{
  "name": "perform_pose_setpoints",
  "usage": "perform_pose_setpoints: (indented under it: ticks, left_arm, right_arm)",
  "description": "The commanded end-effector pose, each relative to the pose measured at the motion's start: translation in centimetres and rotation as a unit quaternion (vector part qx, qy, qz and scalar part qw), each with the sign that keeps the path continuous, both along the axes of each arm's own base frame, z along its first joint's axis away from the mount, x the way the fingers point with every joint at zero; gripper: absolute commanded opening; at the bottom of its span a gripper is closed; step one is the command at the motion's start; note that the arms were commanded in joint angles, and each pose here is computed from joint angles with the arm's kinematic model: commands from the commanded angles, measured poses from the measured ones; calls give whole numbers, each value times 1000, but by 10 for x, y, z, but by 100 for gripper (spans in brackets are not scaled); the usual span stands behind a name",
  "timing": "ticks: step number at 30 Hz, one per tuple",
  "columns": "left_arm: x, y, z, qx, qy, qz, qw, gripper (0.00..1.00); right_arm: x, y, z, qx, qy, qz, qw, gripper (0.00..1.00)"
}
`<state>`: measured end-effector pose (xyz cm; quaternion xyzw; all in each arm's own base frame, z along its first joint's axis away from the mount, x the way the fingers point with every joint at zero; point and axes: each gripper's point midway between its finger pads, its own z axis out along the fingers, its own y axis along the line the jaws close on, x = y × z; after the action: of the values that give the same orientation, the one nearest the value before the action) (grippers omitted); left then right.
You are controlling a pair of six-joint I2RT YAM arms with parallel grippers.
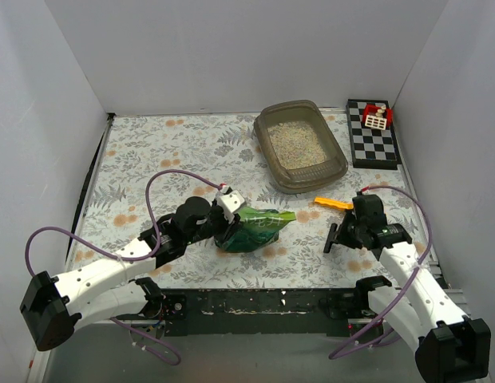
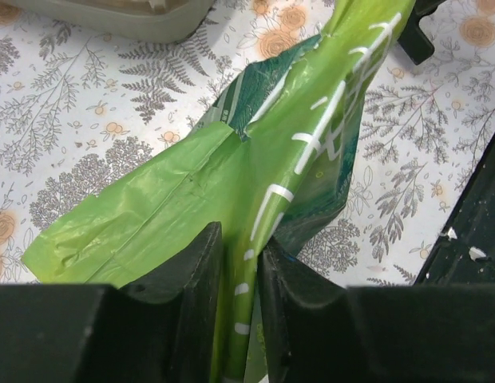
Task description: Fill the litter box with clean litter
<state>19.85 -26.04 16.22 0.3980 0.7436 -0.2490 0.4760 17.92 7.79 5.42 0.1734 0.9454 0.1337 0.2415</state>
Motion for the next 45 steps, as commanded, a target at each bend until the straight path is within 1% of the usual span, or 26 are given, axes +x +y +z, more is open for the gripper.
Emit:
perform_pose_setpoints:
  ticks: [1,4,6,11,13,17,20,21,24,27,31,33,35,40,45]
  left_arm:
    - [6,6,15,-8,-13,24,1000,31]
    - [7,7,30,-14,-24,25,999,41]
    - [7,6,45,-20,-25,24,999,45]
    - [5,-8,102,-55,-2,19,998,53]
    - [6,-17,121,-68,27,24,997,55]
    - [15,-45,160,-108,88,35,990,53]
    - [23,-65,189,-161,108,13,981,54]
    - [30,-70,202,-187,114,10,976,54]
    - [39,-78,226,-254,148,-24,956,54]
    - [45,-82,240,-302,171,-47,937,54]
    - [53,-79,257,-363,181,-68,912,56]
    - [55,-77,259,-381,191,-76,901,56]
    - [54,-77,258,-395,204,-88,891,56]
    - [57,-77,254,-401,208,-88,888,56]
    - [57,-76,253,-408,208,-89,885,57]
  right_arm:
    - [23,1,55,-14,-67,40,997,1]
    - [29,10,79,-8,-78,77,994,1]
    - [34,13,100,-9,-98,98,990,1]
    - [46,29,169,-5,-183,185,966,1]
    - [47,40,197,8,-220,227,949,1]
    - [40,64,248,45,-291,306,905,1]
    - [29,80,280,79,-324,354,874,1]
    - [24,86,290,93,-334,368,863,1]
    - [20,95,320,115,-367,382,840,1]
    - [19,100,333,130,-377,386,832,1]
    - [17,107,346,155,-388,395,818,1]
    - [19,110,347,168,-388,395,816,1]
    - [19,116,352,188,-389,401,808,1]
    - [25,125,361,222,-396,403,795,1]
    - [35,134,361,249,-388,400,792,1]
